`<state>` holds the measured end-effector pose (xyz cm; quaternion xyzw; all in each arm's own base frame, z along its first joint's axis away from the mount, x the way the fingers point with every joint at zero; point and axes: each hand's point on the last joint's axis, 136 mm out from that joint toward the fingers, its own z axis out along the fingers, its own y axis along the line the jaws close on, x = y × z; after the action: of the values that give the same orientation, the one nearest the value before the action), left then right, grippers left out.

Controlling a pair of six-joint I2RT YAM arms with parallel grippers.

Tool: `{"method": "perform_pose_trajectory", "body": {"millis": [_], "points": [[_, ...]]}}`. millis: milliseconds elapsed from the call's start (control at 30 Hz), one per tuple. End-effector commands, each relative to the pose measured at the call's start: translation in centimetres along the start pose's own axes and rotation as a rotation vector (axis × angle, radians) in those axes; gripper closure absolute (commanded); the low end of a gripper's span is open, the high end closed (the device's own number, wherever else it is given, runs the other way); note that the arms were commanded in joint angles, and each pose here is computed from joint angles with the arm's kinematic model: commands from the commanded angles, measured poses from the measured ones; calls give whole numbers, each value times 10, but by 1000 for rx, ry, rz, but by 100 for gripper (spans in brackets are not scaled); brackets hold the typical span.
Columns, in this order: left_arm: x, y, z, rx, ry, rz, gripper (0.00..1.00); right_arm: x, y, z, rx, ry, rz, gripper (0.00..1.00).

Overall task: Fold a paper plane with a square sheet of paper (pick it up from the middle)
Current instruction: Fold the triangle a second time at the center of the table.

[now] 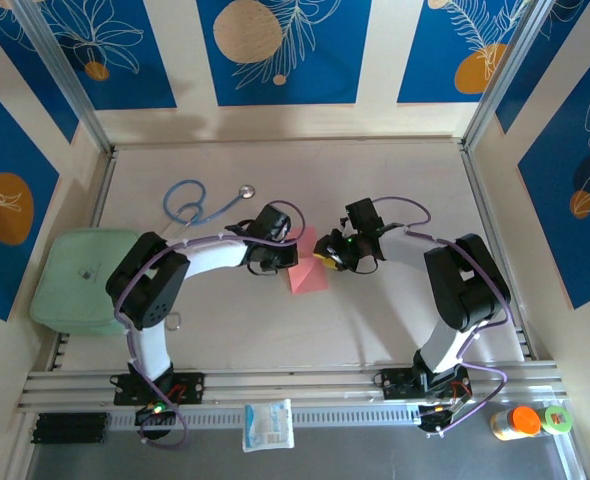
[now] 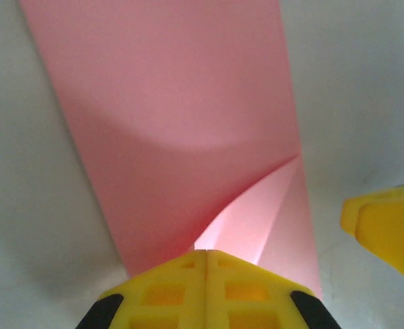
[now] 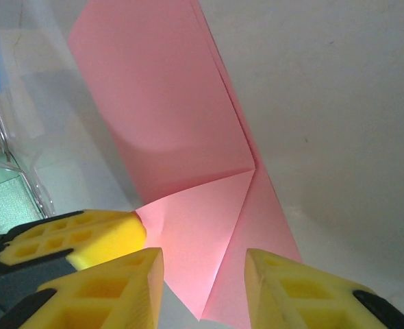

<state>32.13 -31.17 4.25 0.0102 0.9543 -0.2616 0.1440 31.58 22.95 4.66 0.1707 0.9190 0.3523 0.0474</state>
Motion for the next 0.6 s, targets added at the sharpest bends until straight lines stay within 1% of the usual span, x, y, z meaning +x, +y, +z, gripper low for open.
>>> {"method": "perform_pose_trajectory", "body": {"millis": [0,200,367,567], "points": [[-7,18,5,-65,-25,-22,98,6,-5,8,24,27,34,63],[0,29,17,-84,-6,-59,99,6,-3,15,35,33,29,65],[5,38,20,-107,6,-74,99,6,-3,19,42,38,34,68],[11,43,23,-111,20,-94,100,7,0,24,43,48,29,69]]}}
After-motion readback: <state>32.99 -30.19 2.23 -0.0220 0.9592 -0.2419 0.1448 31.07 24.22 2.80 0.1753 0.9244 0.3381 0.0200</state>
